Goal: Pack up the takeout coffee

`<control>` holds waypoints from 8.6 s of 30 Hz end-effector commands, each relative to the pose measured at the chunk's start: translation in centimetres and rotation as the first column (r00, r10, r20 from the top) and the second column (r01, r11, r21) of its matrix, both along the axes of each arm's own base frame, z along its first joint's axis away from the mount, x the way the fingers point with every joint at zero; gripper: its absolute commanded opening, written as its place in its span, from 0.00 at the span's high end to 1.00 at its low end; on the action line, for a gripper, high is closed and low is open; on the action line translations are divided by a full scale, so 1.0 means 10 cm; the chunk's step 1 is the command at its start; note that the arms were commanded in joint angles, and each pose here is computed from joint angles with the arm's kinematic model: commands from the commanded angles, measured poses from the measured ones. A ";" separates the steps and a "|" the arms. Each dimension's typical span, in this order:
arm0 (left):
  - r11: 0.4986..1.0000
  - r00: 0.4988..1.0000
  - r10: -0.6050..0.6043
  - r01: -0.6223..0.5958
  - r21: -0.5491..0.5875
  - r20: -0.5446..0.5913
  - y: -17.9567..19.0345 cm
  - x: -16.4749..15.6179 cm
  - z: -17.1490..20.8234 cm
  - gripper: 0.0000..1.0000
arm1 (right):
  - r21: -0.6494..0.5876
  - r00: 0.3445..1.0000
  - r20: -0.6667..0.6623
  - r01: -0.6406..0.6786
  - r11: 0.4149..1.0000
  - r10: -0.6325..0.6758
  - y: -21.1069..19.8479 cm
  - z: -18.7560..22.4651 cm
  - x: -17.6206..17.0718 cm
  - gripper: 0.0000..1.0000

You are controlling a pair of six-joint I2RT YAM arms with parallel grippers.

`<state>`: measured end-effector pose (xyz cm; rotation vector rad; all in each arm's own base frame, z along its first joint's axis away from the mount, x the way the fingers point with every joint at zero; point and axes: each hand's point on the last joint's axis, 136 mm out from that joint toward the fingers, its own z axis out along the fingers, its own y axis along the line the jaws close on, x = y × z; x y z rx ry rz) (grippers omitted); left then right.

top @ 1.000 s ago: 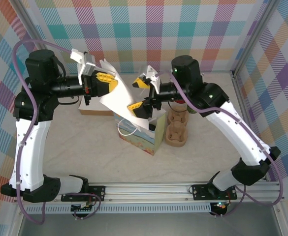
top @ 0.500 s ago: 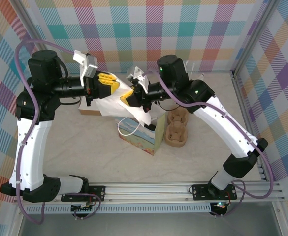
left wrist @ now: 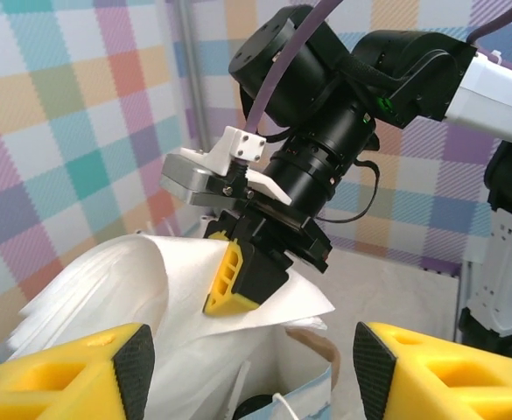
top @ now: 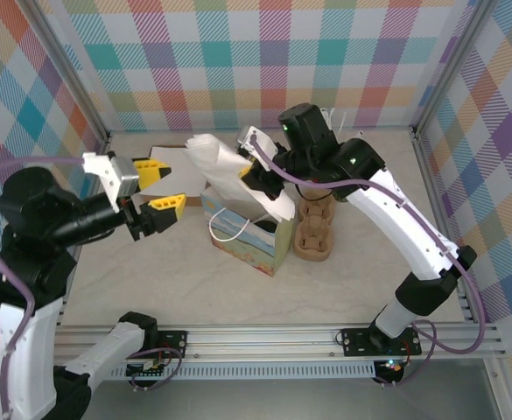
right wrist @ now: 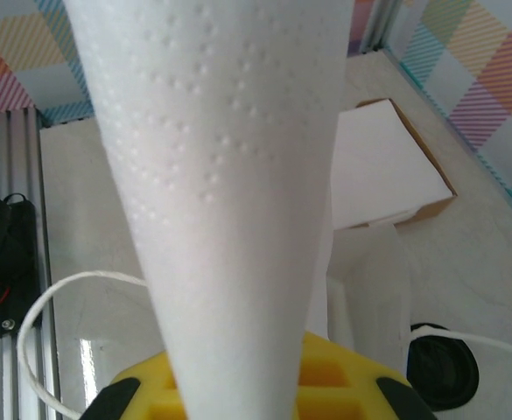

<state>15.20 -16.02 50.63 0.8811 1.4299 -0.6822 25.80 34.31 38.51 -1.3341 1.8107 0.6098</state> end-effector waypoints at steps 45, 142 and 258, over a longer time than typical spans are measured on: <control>0.996 0.991 0.083 -0.081 0.022 -0.108 0.07 0.11 -0.48 0.36 | -0.541 0.948 -0.306 -0.097 0.836 -0.087 -0.01 -1.62 0.23 0.94; 0.449 0.400 0.851 -0.890 0.079 -0.339 1.53 0.76 -1.88 0.16 | 0.009 0.630 -0.034 0.777 0.630 -0.776 -2.29 -0.61 -0.17 0.00; 0.553 0.471 0.813 -0.809 0.201 -0.342 1.44 2.47 -4.28 0.00 | 0.257 0.356 -0.058 0.908 0.330 -0.933 -3.32 -2.95 1.38 0.00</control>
